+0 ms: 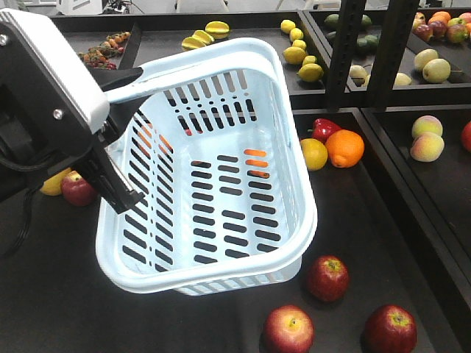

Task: Pick three apples into basket with both arms
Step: 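Drive the base up to the apple table holding the basket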

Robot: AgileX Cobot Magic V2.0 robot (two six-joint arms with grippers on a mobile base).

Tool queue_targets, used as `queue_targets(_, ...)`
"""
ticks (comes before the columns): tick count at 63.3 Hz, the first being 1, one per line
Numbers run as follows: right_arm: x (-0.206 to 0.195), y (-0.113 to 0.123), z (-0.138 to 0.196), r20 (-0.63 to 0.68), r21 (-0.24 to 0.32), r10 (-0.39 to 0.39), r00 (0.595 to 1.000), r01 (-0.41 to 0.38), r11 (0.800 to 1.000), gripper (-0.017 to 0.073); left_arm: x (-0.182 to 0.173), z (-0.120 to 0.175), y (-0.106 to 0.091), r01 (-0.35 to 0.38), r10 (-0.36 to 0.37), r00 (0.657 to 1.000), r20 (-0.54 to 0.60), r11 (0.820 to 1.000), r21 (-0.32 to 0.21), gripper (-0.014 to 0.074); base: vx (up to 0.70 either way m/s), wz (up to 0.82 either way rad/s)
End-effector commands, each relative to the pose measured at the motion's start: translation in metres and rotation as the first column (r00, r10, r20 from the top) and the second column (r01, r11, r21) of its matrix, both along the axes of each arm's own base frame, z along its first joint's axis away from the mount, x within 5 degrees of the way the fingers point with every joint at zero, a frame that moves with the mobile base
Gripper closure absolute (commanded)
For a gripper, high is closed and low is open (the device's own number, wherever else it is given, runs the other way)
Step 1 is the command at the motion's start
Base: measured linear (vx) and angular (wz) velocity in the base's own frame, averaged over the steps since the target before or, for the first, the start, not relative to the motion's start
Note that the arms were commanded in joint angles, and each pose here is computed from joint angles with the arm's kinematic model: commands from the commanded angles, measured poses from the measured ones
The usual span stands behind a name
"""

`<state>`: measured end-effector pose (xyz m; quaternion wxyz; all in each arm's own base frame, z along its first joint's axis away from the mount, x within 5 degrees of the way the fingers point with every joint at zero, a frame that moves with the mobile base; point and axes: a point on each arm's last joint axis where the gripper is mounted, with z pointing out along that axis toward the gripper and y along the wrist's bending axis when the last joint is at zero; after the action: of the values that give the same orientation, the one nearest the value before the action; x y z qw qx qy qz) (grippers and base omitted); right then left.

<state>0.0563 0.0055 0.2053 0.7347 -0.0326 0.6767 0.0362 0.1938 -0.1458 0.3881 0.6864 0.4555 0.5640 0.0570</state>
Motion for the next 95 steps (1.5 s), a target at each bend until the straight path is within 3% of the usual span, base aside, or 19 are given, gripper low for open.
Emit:
queue_targets(1, -0.001, 0.0002, 0.0025, 0.071, -0.008, 0.001, 0.997, 0.0, 1.0, 0.0568, -0.0035, 0.0166, 0.0048, -0.025, 0.027, 0.999, 0.04, 0.998, -0.049, 0.06, 0.0, 0.0)
queue_targets(95, -0.001, 0.0002, 0.0025, 0.071, -0.008, 0.001, 0.997, 0.0, 1.0, 0.0568, -0.0035, 0.0166, 0.0047, -0.024, 0.026, 0.999, 0.04, 0.999, -0.049, 0.06, 0.0, 0.03)
